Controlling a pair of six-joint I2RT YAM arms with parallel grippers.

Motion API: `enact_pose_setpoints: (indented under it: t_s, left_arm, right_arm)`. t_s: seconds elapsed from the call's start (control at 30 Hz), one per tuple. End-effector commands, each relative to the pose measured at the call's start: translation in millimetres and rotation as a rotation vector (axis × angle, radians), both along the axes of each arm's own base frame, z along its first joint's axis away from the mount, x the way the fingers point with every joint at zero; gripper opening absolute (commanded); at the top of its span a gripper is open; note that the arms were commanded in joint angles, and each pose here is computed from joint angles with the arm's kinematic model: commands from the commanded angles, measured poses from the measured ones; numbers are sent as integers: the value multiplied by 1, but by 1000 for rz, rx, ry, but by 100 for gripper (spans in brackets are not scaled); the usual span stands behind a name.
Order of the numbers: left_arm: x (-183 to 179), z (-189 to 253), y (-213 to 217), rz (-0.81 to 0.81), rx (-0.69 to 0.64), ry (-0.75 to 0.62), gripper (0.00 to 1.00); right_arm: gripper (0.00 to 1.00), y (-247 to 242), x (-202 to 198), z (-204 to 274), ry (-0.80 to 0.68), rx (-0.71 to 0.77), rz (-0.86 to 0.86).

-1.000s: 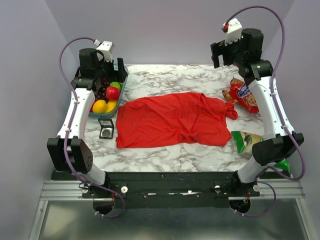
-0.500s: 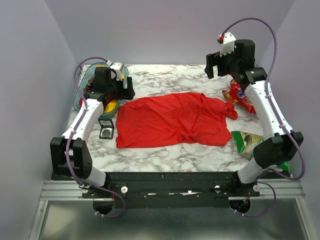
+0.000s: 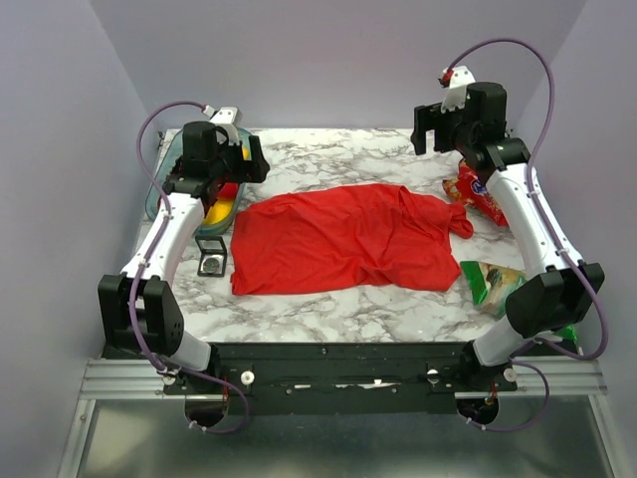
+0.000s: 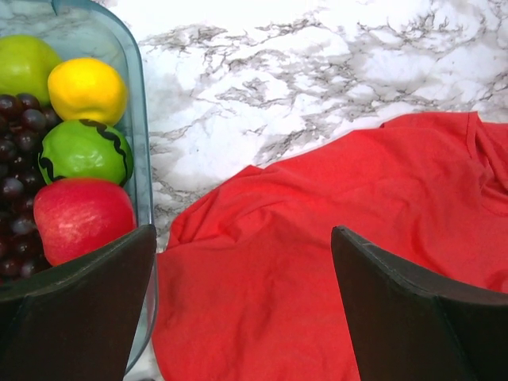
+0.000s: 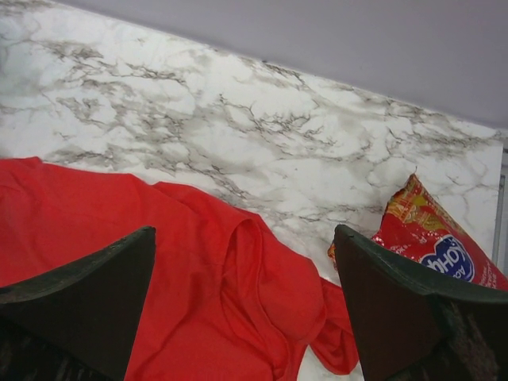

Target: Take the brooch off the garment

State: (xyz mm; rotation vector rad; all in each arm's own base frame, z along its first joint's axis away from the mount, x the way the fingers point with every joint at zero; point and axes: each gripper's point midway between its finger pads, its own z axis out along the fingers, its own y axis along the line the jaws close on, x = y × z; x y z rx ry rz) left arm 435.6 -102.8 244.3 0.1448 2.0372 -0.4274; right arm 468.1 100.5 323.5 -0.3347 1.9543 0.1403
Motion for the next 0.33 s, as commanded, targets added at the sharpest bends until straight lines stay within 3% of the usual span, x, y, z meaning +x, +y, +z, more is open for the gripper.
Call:
enact_pose_setpoints:
  t_s: [0.0, 0.3]
  left_arm:
    - [15, 11, -6, -3, -53, -21, 99]
    - [26, 11, -13, -14, -70, -19, 99]
  right_arm:
    - [100, -13, -1, 11, -54, -34, -59]
    - [100, -12, 2, 18, -70, -28, -57]
